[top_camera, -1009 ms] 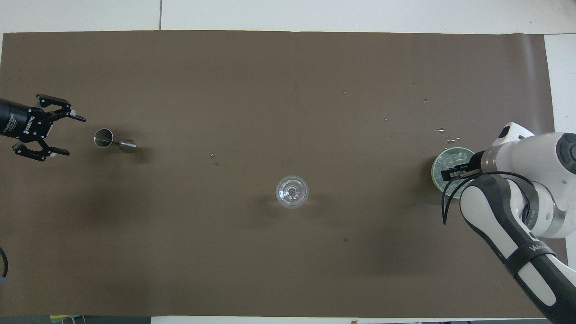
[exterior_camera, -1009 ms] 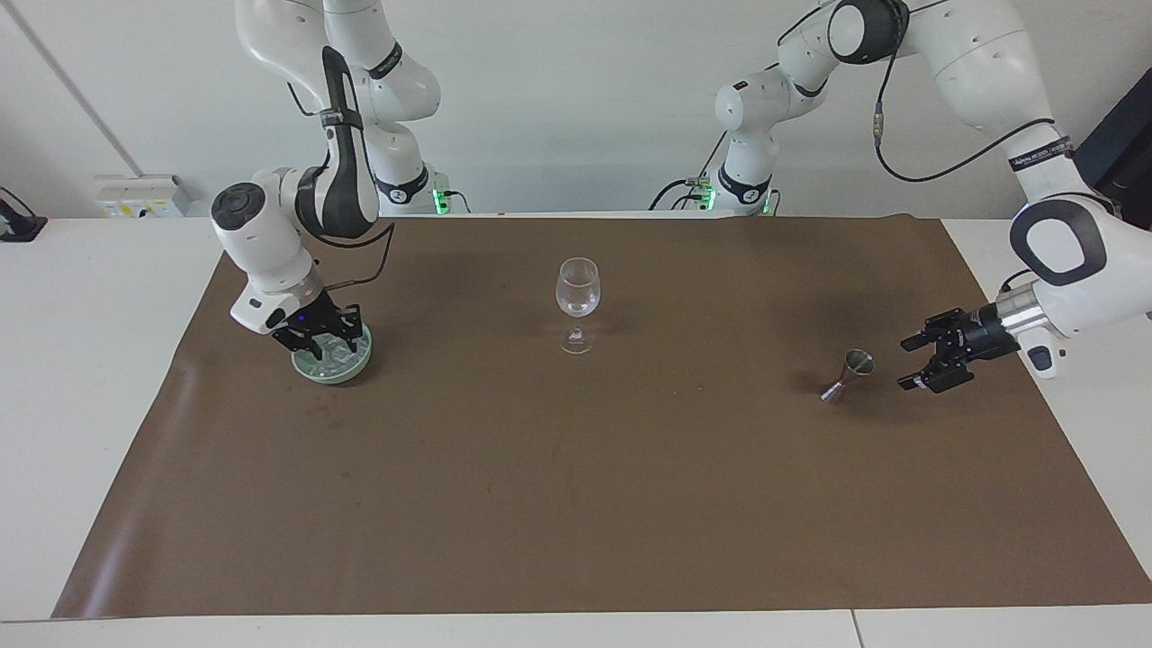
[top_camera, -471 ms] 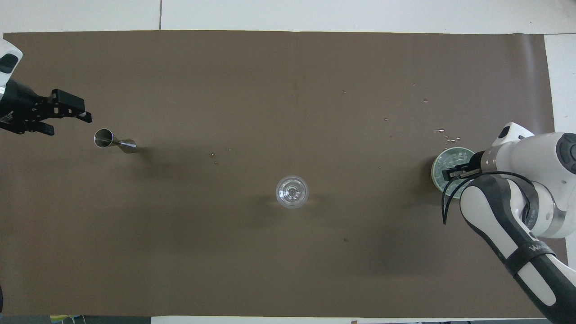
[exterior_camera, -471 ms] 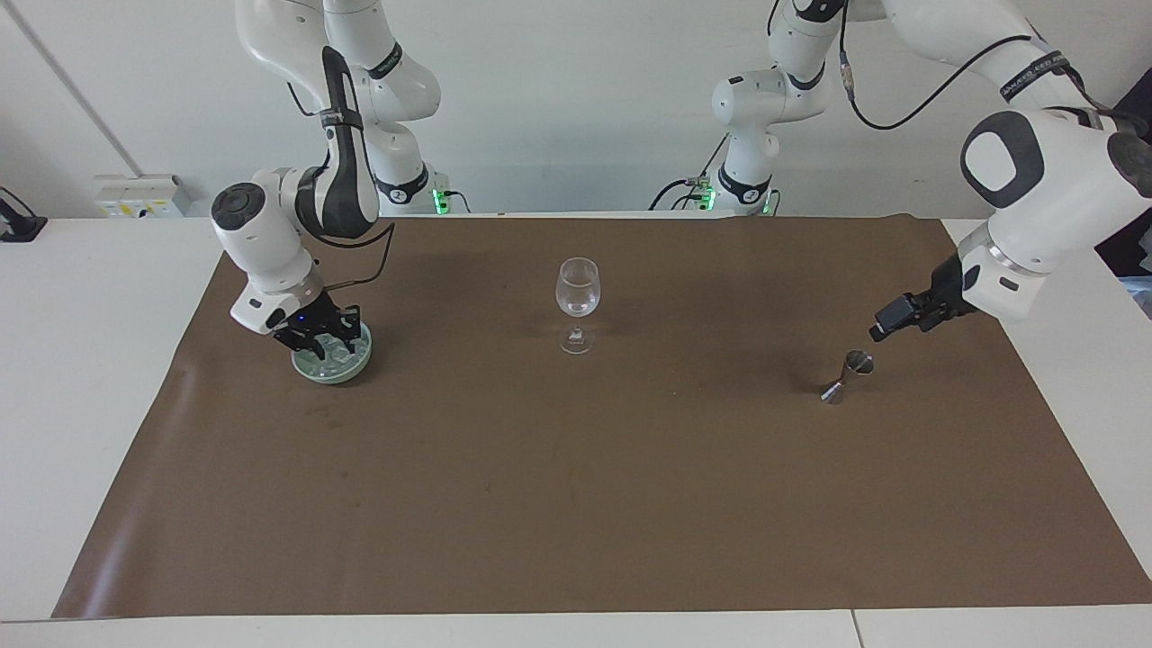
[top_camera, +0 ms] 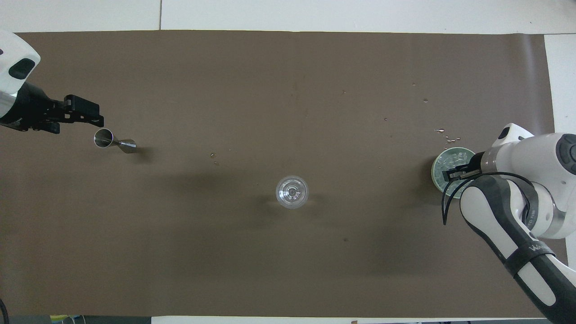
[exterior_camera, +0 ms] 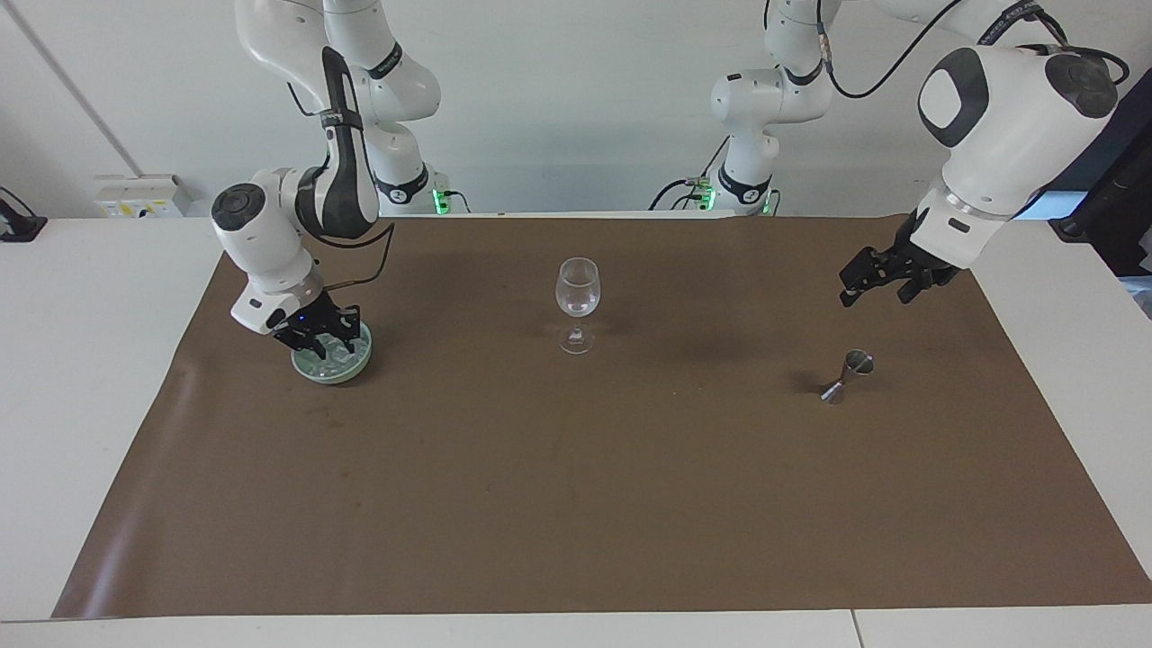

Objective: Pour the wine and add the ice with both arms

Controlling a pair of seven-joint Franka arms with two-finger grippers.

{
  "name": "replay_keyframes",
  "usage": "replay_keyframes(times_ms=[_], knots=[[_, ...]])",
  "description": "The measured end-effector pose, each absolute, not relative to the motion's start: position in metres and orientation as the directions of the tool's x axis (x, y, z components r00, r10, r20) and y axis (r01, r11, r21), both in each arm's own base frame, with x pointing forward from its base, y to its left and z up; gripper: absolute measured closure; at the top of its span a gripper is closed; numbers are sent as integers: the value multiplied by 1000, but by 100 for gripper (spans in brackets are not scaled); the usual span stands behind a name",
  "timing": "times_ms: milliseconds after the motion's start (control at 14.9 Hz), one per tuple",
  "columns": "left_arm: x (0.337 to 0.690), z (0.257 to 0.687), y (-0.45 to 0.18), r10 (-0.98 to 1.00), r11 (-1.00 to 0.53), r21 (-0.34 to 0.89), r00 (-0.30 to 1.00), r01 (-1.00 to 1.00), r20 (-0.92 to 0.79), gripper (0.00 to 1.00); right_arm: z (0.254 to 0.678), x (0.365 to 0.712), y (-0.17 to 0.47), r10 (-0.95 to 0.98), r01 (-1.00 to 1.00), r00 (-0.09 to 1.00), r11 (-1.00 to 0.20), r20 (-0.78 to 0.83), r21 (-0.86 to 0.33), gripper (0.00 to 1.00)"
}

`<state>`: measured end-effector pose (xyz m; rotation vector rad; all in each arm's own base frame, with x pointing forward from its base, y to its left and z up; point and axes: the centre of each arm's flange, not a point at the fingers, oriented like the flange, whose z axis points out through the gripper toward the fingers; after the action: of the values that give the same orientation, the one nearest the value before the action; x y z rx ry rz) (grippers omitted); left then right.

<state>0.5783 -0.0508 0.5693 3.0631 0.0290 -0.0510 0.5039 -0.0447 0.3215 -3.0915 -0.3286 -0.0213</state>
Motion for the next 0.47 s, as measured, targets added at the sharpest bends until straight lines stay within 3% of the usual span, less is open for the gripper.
replay_keyframes(times_ms=[471], knots=[[549,603,-43,-118,-993,39,988,-115,-100,0,321,503,-49,203,203,979,-979,16,-31,55]])
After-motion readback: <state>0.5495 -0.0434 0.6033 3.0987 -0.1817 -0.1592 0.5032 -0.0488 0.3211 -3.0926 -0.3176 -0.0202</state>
